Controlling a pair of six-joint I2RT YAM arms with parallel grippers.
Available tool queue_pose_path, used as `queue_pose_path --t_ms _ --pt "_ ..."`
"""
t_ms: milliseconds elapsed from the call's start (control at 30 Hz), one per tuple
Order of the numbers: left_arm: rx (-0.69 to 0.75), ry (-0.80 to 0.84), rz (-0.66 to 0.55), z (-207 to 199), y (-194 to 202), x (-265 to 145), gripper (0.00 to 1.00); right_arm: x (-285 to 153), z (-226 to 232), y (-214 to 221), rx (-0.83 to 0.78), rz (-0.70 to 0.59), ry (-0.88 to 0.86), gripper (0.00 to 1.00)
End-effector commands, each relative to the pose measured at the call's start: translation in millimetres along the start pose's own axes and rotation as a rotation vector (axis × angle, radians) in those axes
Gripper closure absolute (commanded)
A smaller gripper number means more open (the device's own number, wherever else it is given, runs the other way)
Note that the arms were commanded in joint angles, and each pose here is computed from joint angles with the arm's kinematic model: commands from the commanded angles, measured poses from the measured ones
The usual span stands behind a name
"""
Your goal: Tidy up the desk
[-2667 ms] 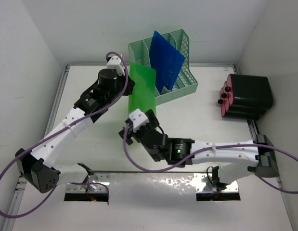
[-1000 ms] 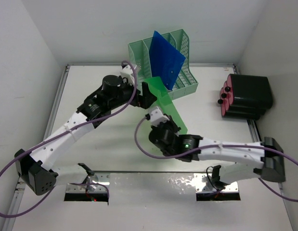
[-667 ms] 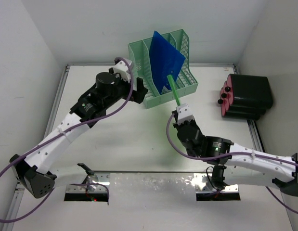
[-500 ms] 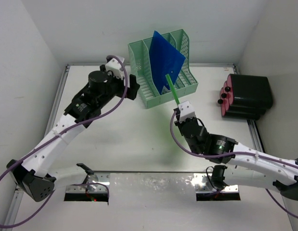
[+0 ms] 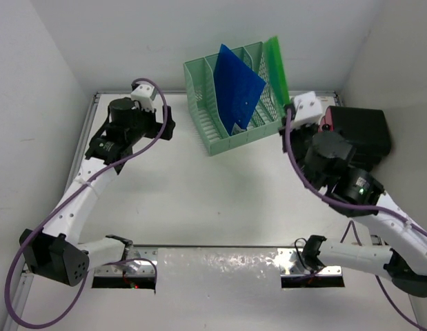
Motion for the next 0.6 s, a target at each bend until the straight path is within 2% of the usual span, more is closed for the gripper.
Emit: queue_pose_path --t_ms 0,33,67,133,167,200,300,400,433,567 --pt "0.013 0.053 -0.054 -7.3 -10.1 1.6 0.00 8.0 -26.9 -47.8 -0.043 -0.064 0.053 1.00" --pt "0.011 0.057 -0.049 -7.7 -8.7 2.6 0.00 5.9 -39.8 -70.6 -0.020 -0.102 0.074 1.00" --pt "0.011 0.060 -0.044 -7.9 -7.6 4.0 0.00 18.9 -34.1 -71.8 -0.062 -0.071 0.073 1.00" --pt "0.007 0.064 -0.037 -8.3 -5.5 5.7 0.00 28.2 -53.5 -94.6 -0.046 -0.084 0.085 1.00" --pt "0.007 0.065 -0.037 -8.5 -5.4 6.1 0.00 53.4 -59.4 -88.0 -0.040 -0.031 0.113 1.00" --pt "0.007 0.065 -0.033 -8.3 -3.9 6.4 0.00 58.5 -63.9 -105.7 -0.006 -0.079 0.051 1.00" --pt "0.017 0.061 -0.026 -6.8 -0.8 7.2 0.00 101.5 -80.1 -91.8 0.051 -0.027 0.031 1.00" --pt "0.031 0.038 -0.010 -2.4 5.7 8.2 0.00 132.8 -89.3 -83.9 0.129 -0.038 -0.034 1.00" --pt "0.045 0.027 -0.005 -0.5 8.7 9.2 0.00 141.2 -84.6 -86.3 0.152 -0.079 -0.119 1.00" --pt "0.063 0.007 -0.002 4.7 12.3 11.8 0.00 172.4 -98.7 -70.6 0.231 -0.108 -0.178 1.00"
Point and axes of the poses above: each gripper's point midway between its finger pads, its own x axis out along the fingers, its own z axis along the line the jaws close on, y = z × x, the point moved 5 cm from there along -x, back along the fingers, and after that the axes turned 3 degrees about -x, right-handed, at the moved point
